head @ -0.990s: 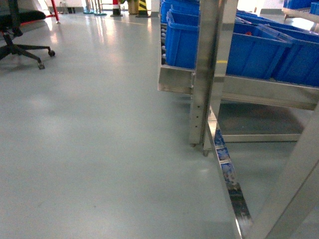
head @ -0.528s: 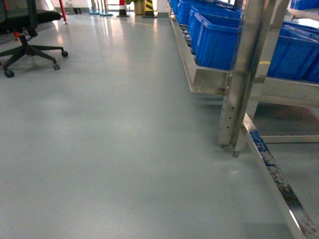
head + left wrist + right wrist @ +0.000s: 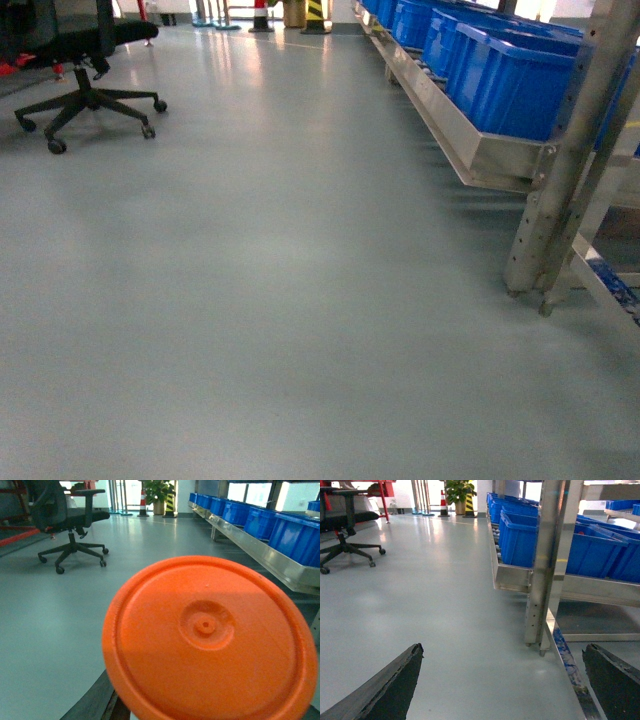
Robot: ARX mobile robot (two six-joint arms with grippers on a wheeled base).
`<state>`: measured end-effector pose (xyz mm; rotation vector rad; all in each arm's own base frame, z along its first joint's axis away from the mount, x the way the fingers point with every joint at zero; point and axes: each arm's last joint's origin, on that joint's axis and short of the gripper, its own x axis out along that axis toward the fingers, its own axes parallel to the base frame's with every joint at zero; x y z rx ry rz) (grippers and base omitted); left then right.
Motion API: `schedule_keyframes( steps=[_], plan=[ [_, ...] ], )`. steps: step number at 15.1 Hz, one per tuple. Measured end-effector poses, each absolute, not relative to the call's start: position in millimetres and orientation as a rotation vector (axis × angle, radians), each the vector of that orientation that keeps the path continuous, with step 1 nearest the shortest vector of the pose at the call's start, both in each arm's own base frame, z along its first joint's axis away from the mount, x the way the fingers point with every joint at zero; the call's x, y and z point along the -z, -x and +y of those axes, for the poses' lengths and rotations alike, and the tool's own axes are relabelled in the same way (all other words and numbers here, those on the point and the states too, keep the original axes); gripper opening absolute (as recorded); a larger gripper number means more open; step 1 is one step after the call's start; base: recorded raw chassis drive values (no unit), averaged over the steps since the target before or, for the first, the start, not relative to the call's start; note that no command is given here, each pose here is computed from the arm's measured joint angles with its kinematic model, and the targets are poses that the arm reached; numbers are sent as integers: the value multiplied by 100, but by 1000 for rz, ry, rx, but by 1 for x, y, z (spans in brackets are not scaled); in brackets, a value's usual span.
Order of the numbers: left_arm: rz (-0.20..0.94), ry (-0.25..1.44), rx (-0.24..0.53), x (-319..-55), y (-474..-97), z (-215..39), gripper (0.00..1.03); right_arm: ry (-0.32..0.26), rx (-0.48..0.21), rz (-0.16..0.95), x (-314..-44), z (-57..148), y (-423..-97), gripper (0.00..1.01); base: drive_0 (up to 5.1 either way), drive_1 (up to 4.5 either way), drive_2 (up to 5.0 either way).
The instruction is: Pick capacitor and pack into box
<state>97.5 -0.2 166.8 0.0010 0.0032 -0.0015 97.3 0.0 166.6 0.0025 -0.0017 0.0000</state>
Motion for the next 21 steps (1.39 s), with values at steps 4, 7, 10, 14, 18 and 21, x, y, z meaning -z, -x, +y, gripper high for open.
schedule_keyframes(
  steps=[4, 7, 10, 14, 18, 21],
  plan=[
    [0, -1, 2, -167, -98, 0, 44, -2, 0, -5, -167, 0, -97, 98, -500, 241, 241],
    [4, -1, 2, -167, -98, 0, 44, -2, 0, 1, -166, 0, -97, 98, -500, 241, 241],
    [2, -1, 1, -167, -98, 0, 44, -2, 0, -4, -167, 0, -97, 98, -500, 241, 241],
    [3, -1, 2, -167, -98, 0, 44, -2, 0, -2, -167, 0, -97, 98, -500, 241, 241],
    [5, -1, 0, -167, -98, 0, 44, -2, 0, -4, -167, 0, -97, 98, -503, 238, 238],
    [3, -1, 2, -167, -98, 0, 44, -2, 0, 1, -166, 0, -97, 98, -511, 230, 230]
  ],
)
